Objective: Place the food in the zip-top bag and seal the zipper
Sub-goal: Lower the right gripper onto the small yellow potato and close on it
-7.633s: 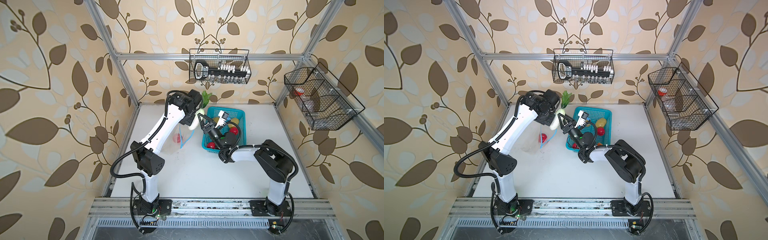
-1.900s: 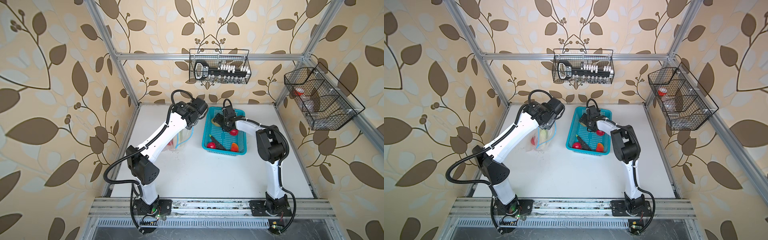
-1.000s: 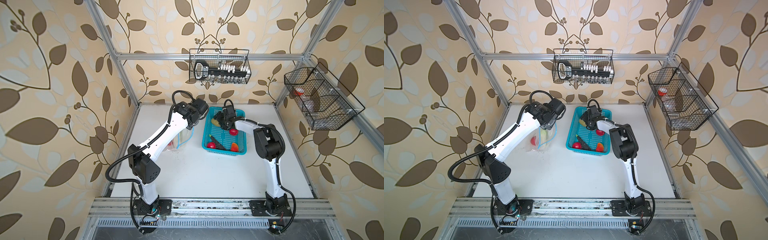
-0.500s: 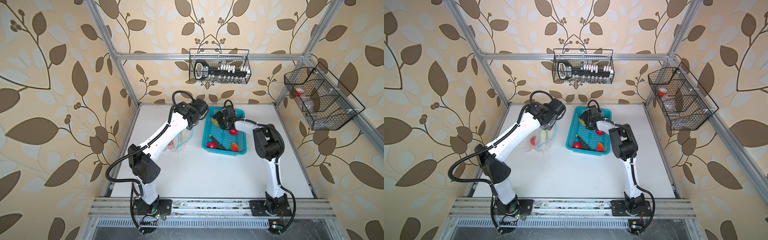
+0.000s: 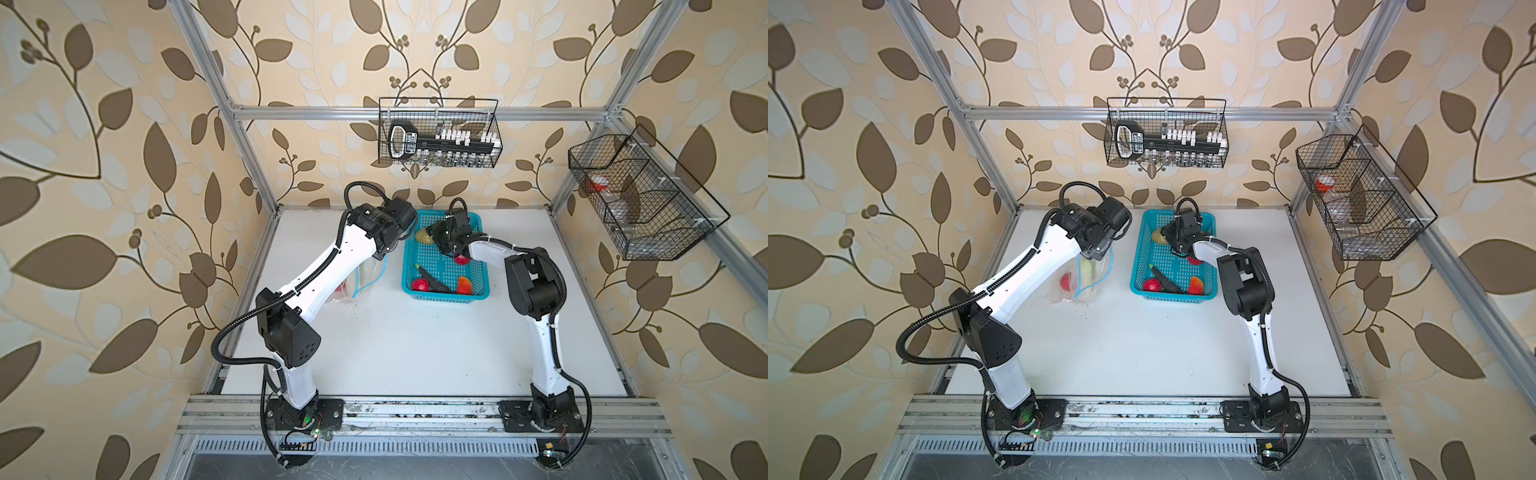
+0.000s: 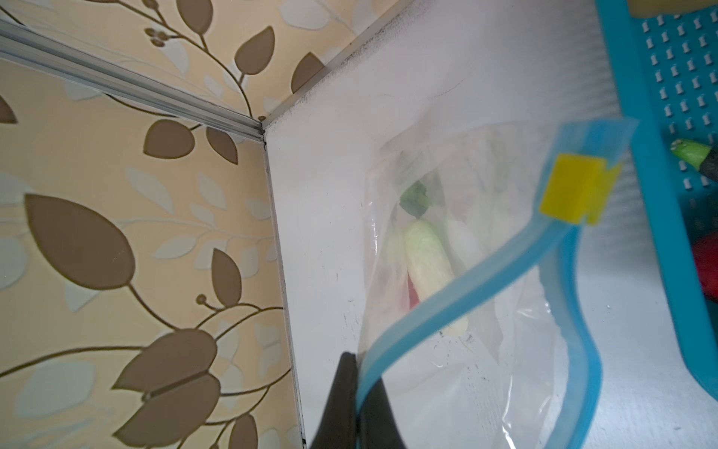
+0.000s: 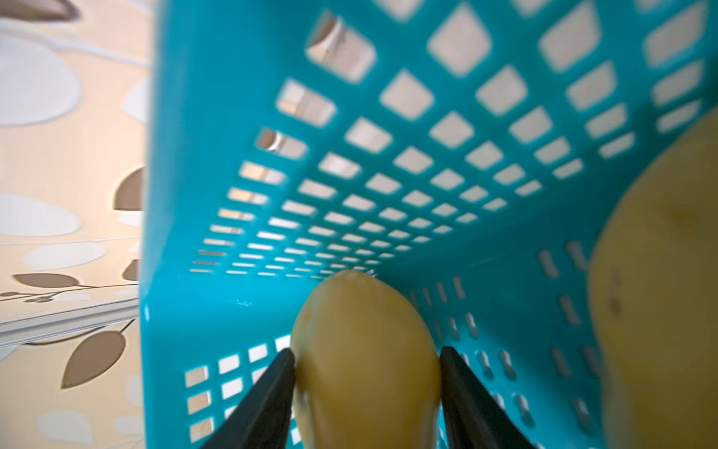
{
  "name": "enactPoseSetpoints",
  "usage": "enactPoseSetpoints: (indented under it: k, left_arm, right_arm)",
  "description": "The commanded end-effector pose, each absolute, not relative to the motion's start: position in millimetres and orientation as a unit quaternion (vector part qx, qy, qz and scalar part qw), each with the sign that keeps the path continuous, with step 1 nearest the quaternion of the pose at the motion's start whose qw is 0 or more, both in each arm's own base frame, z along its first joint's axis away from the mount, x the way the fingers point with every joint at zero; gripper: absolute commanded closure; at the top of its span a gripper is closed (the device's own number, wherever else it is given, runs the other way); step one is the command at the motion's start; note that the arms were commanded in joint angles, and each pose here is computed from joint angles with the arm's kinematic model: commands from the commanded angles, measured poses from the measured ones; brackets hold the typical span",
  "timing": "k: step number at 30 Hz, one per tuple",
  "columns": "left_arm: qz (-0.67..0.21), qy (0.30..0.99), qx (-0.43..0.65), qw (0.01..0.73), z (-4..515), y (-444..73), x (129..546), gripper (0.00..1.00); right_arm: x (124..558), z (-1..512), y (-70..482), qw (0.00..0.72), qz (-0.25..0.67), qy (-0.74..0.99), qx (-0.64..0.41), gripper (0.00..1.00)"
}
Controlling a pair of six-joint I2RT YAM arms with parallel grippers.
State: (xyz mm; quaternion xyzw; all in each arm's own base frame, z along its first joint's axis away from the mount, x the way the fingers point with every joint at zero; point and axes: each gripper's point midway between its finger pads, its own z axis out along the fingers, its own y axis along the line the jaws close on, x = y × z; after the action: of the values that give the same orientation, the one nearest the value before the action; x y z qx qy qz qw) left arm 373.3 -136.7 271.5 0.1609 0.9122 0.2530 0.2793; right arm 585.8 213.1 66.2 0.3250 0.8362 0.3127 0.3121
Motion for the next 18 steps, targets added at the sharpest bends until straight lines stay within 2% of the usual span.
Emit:
enactPoseSetpoints:
  k: [1, 6, 11, 18]
  left_arm:
    - [0.26, 0.911, 0.154, 0.28, 274.7, -135.4, 371.8, 1.0]
    - [0.261, 0.911, 0.154, 0.28, 274.2, -135.1, 372.0, 1.0]
    - [0.26, 0.911, 0.154, 0.279, 273.6, -135.9, 372.6, 1.0]
    - [0.261, 0.911, 0.156, 0.278, 273.4, -136.8, 373.0, 1.0]
  right_arm:
    - [564.8, 13.4, 207.9, 0.26, 0.277, 0.86, 0.34, 0.48]
    - [565.0, 32.7, 210.4, 0.276, 0.305, 0.845, 0.341, 0.48]
    - [560.2, 45.2, 213.7, 0.275, 0.307, 0.85, 0.329, 0.33]
    - [542.2, 72.8, 213.3, 0.306, 0.236, 0.889, 0.246, 0.25]
